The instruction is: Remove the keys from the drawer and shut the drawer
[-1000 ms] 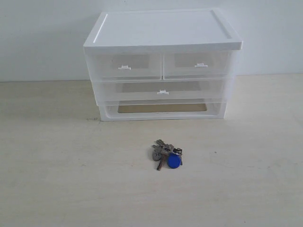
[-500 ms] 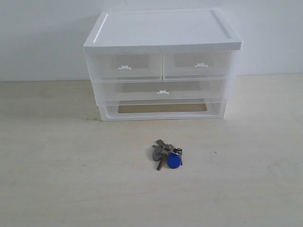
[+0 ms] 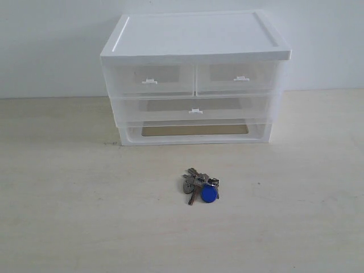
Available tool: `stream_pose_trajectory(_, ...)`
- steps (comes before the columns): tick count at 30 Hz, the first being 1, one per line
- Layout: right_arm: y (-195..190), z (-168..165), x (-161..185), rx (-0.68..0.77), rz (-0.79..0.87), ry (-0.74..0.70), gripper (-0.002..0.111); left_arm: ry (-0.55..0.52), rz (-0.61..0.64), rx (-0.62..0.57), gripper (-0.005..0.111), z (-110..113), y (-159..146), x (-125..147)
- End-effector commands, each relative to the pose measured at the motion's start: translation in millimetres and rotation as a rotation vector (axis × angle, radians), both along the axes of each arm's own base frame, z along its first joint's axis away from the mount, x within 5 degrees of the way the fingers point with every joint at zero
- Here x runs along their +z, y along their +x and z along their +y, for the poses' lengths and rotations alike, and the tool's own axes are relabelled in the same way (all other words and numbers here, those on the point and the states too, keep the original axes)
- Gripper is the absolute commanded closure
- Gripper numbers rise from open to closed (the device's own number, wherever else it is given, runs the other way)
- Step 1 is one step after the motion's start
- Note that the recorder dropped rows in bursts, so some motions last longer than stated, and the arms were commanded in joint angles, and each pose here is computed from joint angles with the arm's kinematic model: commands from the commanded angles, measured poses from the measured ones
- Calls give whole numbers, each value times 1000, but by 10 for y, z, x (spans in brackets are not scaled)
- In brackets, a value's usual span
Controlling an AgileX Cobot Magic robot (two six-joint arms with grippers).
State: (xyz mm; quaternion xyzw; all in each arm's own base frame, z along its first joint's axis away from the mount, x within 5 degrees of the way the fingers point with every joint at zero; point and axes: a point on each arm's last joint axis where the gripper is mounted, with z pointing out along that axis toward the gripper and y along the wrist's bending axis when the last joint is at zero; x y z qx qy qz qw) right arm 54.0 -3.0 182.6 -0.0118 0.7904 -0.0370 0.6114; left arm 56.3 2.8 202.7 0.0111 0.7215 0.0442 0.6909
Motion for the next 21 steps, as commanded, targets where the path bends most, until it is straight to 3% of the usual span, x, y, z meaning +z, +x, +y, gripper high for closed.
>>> stream_pose_trajectory(1, -2, -2, 8, -1, -10, -6, 108, 3, 43, 55, 102, 31, -4, -50)
stream_pose_trajectory(8, -2, -2, 8, -1, -10, -6, 108, -17, 157, 58, 102, 30, -19, -154)
stream_pose_trajectory(21, -2, -2, 8, -1, -10, -6, 108, -47, 152, 62, 102, 30, -19, -152)
